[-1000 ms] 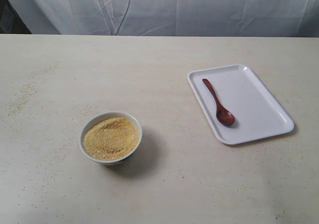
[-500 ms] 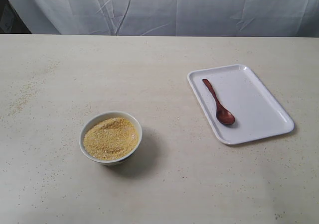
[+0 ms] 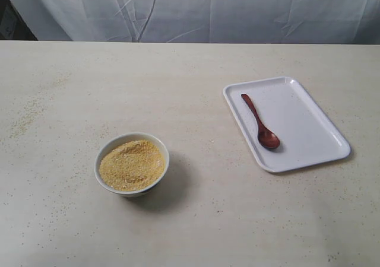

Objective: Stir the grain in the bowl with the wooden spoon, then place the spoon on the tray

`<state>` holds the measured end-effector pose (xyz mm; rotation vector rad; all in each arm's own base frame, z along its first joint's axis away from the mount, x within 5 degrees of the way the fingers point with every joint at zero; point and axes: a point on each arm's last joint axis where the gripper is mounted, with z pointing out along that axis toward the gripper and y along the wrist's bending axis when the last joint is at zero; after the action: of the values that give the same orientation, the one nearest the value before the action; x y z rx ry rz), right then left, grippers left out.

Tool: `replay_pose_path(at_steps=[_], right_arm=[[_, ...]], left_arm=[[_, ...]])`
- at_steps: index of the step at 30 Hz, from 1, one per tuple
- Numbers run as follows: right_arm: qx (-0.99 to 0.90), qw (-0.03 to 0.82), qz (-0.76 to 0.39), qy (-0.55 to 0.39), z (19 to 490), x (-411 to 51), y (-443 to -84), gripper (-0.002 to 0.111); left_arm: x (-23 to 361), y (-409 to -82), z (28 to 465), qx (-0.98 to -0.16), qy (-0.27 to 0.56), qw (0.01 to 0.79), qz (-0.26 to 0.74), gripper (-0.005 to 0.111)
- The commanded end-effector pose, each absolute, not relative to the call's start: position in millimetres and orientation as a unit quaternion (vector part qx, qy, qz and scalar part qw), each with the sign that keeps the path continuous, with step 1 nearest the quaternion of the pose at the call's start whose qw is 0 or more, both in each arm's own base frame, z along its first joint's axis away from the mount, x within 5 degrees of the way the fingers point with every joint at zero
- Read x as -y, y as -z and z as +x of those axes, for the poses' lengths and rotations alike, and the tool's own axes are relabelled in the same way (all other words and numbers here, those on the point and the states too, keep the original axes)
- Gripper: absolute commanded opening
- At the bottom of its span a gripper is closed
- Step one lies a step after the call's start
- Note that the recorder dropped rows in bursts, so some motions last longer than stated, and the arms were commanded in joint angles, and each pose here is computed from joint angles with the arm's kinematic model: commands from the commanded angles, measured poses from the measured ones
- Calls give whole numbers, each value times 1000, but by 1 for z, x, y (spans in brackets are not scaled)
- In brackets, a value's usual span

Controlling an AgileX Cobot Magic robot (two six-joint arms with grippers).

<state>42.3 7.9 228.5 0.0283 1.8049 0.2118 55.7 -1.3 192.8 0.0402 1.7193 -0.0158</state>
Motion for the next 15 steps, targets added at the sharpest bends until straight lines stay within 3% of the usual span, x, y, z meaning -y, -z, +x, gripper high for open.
replay_pose_path(at_steps=[1,5,9,15], right_arm=[[-781,621,3,-68,43,-6,-228,-1],[-777,628,-6,-46,46,-4,-220,-1],[-788,614,-15,-32,54,-3,-183,-1],[-779,625,-9,-41,54,-4,-186,-1]], left_arm=[[1,-192,56,-756,9,655,15,0],[1,-192,56,-756,9,655,15,0],[1,-192,56,-756,9,655,15,0],[1,-192,56,-756,9,655,15,0]])
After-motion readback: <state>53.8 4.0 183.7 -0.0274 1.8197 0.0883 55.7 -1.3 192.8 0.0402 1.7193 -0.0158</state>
